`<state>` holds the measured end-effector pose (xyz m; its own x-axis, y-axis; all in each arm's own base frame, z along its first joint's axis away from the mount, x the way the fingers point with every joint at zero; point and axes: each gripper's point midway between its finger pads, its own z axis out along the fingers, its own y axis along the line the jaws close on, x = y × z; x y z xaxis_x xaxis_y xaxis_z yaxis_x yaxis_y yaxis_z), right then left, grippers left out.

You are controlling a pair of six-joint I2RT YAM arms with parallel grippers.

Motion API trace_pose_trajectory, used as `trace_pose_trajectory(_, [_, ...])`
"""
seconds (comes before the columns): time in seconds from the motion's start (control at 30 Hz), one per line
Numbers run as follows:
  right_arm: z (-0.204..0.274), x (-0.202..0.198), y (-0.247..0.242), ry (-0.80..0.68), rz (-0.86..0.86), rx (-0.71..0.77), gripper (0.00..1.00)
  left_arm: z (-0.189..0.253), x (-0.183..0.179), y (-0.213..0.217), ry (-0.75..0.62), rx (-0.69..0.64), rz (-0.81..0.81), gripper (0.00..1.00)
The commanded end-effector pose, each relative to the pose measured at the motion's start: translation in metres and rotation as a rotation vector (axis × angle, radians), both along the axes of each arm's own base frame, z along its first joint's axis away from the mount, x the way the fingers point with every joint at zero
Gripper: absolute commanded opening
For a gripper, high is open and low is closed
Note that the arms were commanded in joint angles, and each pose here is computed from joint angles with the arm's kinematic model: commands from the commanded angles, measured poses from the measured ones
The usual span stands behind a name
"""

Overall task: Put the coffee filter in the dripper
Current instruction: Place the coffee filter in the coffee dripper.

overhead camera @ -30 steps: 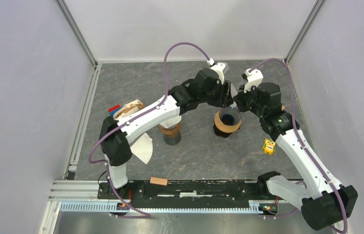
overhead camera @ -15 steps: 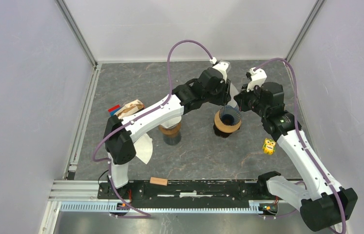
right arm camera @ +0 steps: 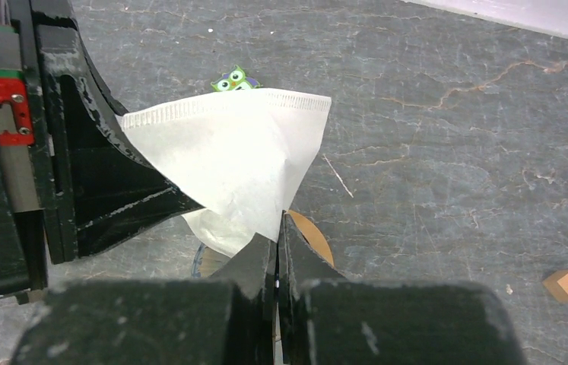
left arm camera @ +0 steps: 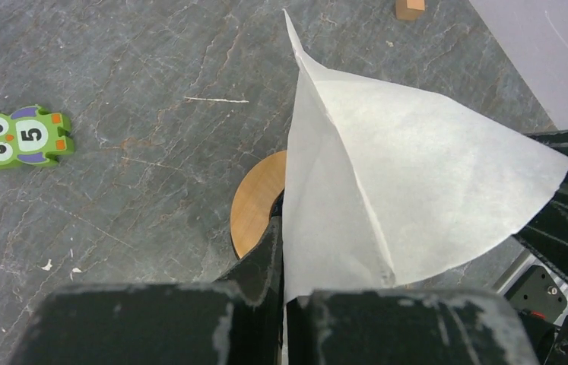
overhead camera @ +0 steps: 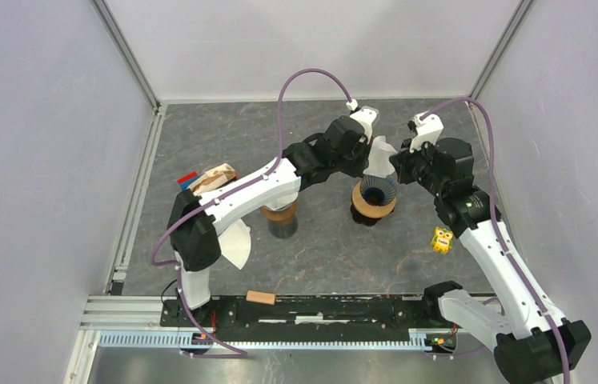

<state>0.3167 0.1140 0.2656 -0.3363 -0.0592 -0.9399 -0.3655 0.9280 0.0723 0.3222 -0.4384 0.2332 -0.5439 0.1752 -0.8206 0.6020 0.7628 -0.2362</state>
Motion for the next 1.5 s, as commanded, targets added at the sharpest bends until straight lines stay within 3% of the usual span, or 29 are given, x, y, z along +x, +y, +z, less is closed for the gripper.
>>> trace_pose_trajectory(0.0, [0.008, 0.002, -0.007, -0.056, -0.008, -0.044, 0.00, 0.037, -0.005, 0.004, -0.103, -0.038, -0.048, 0.02])
trace_pose_trajectory(0.27, [0.005, -0.002, -0.012, -0.071, 0.015, -0.114, 0.01, 0.042, -0.014, 0.002, -0.105, -0.052, -0.107, 0.02])
trace_pose_trajectory(0.53, [0.001, -0.015, -0.003, -0.063, 0.149, -0.195, 0.31, 0.038, -0.057, -0.002, 0.066, -0.143, -0.221, 0.02])
trace_pose_trajectory(0.67, [-0.005, -0.029, 0.008, -0.040, 0.258, -0.206, 0.40, 0.031, -0.077, 0.001, 0.136, -0.162, -0.261, 0.02])
trace_pose_trajectory(1.03, [0.015, -0.051, 0.009, -0.116, 0.334, -0.240, 0.66, 0.023, -0.109, -0.008, 0.271, -0.208, -0.394, 0.02])
trace_pose_trajectory(1.23, [0.008, -0.048, 0.000, -0.098, 0.287, -0.264, 0.65, 0.012, -0.111, -0.017, 0.350, -0.209, -0.400, 0.02])
trace_pose_trajectory(1.47, [-0.005, -0.035, -0.004, -0.044, 0.236, -0.271, 0.44, 0.000, -0.110, -0.019, 0.450, -0.238, -0.407, 0.02])
